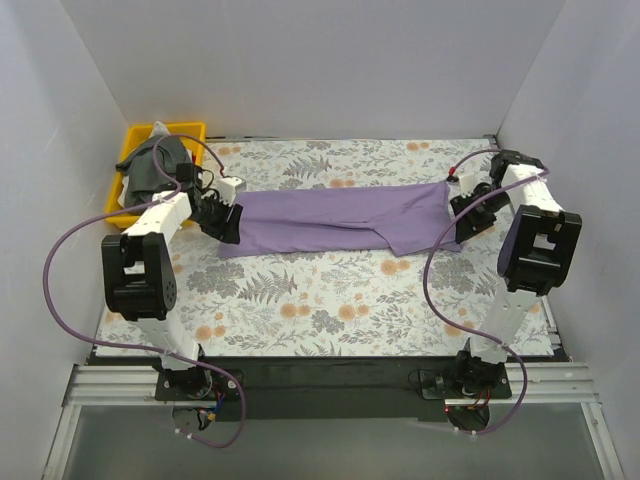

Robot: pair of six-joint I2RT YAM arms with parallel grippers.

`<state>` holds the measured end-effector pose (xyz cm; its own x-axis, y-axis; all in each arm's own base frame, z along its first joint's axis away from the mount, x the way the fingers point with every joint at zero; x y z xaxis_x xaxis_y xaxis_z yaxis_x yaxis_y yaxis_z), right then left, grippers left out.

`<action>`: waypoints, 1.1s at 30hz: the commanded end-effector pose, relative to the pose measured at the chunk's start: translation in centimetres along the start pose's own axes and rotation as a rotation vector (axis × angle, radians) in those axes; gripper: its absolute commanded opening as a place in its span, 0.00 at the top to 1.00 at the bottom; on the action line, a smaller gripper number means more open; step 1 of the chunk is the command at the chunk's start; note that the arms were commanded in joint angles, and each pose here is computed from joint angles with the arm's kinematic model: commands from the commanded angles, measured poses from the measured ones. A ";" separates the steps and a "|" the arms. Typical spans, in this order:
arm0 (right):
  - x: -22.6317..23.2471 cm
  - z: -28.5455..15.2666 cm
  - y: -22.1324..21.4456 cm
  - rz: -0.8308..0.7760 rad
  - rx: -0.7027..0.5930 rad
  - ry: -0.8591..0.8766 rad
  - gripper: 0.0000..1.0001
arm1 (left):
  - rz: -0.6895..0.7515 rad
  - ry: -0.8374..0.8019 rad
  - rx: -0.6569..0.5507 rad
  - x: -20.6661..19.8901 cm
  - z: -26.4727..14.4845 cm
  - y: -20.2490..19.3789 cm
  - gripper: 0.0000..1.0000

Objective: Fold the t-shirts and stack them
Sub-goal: Fold the tshirt

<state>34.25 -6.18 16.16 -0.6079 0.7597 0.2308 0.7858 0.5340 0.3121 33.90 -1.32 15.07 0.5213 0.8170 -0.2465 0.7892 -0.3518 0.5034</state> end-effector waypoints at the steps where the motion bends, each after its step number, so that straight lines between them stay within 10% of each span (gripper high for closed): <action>1: 0.4 0.6 0.3 0.007 -0.043 0.017 0.57 | -0.024 -0.008 -0.025 -0.6 0.1 0.0 0.53; 16: -0.8 4.4 -0.3 0.030 -0.021 -0.032 0.57 | 0.039 0.038 0.035 -1.1 2.2 -1.7 0.48; 23: -1.7 4.6 0.2 0.012 0.004 -0.076 0.80 | 0.024 0.088 0.102 0.0 3.8 -2.8 0.49; 26: -2.4 3.5 0.9 -0.008 0.007 -0.131 0.99 | 0.039 0.110 0.131 0.4 4.1 -3.3 0.57; 33: -3.7 1.6 1.7 -0.073 0.046 -0.238 0.99 | 0.151 0.187 0.216 1.3 3.6 -4.5 0.89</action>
<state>37.30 -6.68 13.41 -0.6004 0.7973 0.0610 0.7721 0.5582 0.3037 33.27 -1.26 10.09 0.5460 0.8331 -0.0889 0.7837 -0.4703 0.4058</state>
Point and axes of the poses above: each gripper's point midway between its finger pads, its own z axis out along the fingers, its own x axis along the line the jaws close on, y = z × x, the point moved 9 cm from there along -z, back along the fingers, and after that the axes turned 6 degrees about -z, right-handed, at the moved point
